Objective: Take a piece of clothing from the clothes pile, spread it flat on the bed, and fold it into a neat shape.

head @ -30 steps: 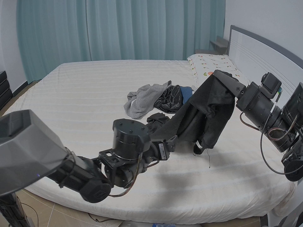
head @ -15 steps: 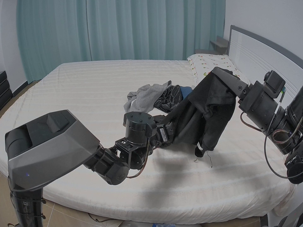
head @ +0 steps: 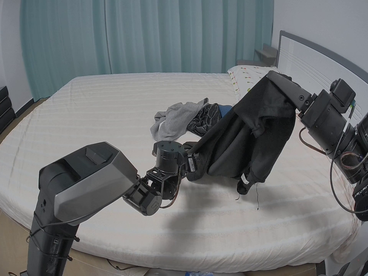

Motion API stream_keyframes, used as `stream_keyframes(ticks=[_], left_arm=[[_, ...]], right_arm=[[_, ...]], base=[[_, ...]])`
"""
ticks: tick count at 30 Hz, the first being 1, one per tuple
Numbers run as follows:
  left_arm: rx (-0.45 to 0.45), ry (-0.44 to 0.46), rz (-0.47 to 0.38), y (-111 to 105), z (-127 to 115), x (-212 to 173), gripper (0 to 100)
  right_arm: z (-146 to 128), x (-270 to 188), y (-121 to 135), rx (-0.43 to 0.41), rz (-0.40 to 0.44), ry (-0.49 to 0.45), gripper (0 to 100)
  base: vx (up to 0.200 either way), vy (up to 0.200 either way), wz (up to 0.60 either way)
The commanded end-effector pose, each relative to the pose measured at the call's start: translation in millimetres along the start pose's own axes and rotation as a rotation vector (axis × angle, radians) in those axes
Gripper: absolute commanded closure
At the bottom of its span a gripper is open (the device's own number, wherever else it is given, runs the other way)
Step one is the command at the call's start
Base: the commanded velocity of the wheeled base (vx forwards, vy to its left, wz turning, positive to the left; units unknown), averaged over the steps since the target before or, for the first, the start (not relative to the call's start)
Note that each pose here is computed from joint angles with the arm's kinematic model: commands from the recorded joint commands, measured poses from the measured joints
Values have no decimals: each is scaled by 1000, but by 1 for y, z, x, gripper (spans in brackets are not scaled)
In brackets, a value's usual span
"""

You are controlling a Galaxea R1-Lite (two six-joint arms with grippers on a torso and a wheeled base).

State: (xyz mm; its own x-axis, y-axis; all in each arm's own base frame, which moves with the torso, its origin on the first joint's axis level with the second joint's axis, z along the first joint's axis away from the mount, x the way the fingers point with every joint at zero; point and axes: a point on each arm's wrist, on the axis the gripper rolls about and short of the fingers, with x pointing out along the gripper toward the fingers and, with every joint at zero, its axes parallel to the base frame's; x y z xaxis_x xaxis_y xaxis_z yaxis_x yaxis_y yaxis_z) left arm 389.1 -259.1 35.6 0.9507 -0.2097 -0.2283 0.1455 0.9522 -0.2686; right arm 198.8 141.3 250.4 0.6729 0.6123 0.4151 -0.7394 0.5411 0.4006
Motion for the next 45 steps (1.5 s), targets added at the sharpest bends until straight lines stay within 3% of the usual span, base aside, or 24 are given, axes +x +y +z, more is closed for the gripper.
stream_keyframes(ticks=[1, 5, 8, 16, 21, 37, 45], left_arm=[[44, 39, 89, 25, -27, 23, 0], [63, 86, 101, 30, -37, 16, 0], [87, 171, 63, 37, -53, 0, 0], [104, 284, -118, 48, -59, -37, 0], [194, 355, -217, 55, -66, -53, 0], [182, 166, -229, 38, -89, 17, 0], [185, 124, -241, 25, -84, 43, 0]], right_arm=[[7, -1, -8, -20, -25, -20, 100], [6, 0, -15, -25, -47, -15, 100], [3, 2, -23, -31, -71, -8, 100], [5, 4, -28, -38, -84, -15, 100], [7, 8, -27, -39, -77, -24, 100], [9, 13, -12, -22, -23, -29, 100], [10, 15, -13, -21, -29, -23, 100]], base=[[0, 0, 0], [0, 0, 0], [0, 0, 0], [0, 0, 0], [0, 0, 0], [0, 0, 0], [0, 0, 0]])
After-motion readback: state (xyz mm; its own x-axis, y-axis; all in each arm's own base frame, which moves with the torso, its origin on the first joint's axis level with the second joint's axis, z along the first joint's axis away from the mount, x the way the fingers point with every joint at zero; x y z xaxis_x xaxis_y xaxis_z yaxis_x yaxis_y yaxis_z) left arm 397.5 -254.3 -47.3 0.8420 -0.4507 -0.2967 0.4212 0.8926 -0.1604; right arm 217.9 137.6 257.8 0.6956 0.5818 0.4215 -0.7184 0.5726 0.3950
